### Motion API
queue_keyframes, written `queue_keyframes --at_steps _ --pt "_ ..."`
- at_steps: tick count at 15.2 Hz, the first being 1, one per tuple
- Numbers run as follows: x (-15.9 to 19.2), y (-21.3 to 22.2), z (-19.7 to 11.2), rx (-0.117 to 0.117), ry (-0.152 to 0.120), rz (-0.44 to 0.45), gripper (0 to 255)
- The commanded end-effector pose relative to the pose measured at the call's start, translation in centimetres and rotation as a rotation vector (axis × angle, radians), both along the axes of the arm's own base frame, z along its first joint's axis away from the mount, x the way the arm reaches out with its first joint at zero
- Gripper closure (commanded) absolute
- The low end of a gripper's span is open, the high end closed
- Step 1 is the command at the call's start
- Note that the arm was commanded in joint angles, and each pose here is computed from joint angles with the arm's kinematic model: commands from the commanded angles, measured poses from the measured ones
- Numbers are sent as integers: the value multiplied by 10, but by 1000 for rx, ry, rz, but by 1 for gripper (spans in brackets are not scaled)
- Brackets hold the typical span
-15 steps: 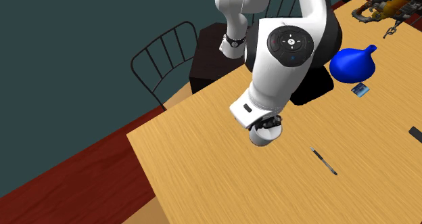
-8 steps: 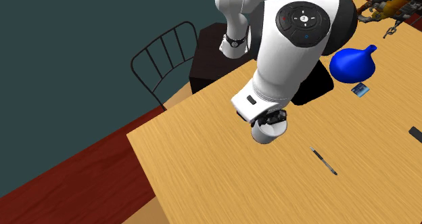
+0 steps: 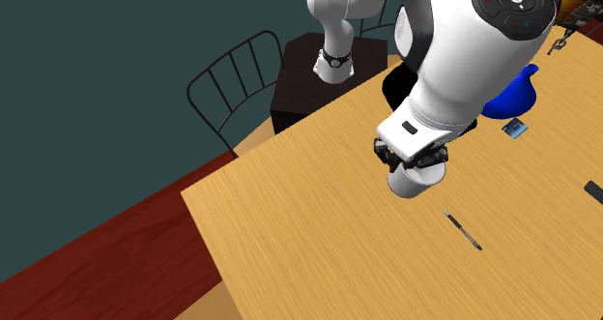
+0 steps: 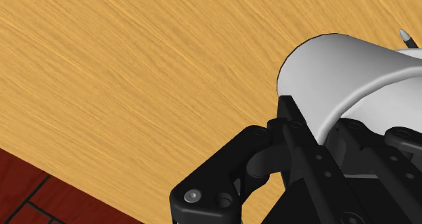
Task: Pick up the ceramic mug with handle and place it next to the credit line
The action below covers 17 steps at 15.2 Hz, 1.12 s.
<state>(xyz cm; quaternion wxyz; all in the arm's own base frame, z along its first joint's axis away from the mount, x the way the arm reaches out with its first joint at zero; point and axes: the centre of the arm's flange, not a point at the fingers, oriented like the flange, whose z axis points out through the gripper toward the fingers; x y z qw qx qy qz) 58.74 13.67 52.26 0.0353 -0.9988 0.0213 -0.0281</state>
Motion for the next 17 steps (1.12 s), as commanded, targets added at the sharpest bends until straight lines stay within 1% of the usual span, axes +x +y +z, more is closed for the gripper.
queue_keyframes --at_steps 1,17 --pt "-12 22 -1 0 0 -1 255" --pt "-97 215 0 0 0 -1 255"
